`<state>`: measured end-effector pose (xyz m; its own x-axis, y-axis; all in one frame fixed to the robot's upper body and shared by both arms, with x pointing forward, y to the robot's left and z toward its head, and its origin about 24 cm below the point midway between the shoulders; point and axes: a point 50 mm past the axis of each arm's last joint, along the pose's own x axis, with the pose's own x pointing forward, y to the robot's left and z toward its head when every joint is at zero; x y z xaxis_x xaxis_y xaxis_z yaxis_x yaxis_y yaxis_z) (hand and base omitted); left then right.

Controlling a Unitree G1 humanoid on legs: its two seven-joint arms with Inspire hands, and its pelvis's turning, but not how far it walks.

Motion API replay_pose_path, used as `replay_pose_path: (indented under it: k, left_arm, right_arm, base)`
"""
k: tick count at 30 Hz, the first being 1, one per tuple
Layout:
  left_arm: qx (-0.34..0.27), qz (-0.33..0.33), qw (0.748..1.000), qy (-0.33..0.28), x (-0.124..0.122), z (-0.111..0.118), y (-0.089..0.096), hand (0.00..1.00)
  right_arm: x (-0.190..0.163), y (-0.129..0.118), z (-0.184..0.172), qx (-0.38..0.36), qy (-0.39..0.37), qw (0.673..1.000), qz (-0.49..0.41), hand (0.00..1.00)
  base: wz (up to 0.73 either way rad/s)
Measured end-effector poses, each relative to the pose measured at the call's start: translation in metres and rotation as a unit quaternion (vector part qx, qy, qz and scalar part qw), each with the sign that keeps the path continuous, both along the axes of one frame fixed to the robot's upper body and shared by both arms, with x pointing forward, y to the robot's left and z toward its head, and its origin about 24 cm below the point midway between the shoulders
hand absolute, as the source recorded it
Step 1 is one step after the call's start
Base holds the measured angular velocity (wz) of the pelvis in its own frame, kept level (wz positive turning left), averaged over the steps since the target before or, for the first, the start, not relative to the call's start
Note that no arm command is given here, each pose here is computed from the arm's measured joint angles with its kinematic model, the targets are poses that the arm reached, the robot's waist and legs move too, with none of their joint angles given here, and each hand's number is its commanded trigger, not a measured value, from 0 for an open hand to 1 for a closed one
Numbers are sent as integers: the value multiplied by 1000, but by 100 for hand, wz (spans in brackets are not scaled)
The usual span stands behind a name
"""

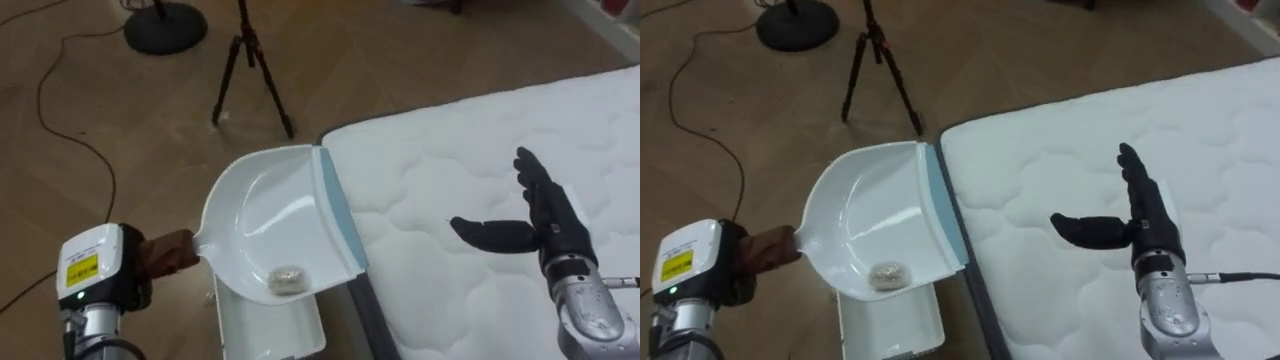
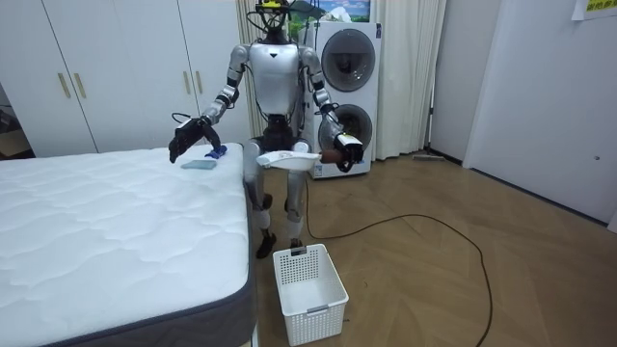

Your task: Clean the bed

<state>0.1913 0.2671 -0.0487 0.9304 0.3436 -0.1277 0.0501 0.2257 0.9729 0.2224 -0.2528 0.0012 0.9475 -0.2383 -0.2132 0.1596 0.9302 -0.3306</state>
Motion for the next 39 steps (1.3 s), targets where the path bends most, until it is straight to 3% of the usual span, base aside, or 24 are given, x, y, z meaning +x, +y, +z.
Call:
replay_pose_path:
  k: [12, 24, 33, 39]
  left_arm:
    - [0, 6, 1000, 14, -3, -4, 4, 100]
    - [53, -37, 997, -33, 28, 27, 19, 100]
    - [65, -25, 997, -14, 37, 24, 28, 100]
    - [115, -29, 993, 3, 32, 26, 45, 100]
  right_arm:
    - [-2, -1, -4, 12, 2, 1000, -7, 0]
    - [-1, -3, -20, 3, 30, 999, -22, 0]
    - [6, 1, -26, 4, 43, 999, -7, 0]
    - [18, 1, -26, 8, 40, 999, -4, 0]
  base:
    - [19]
    - [22]
    - [39]
    - [0]
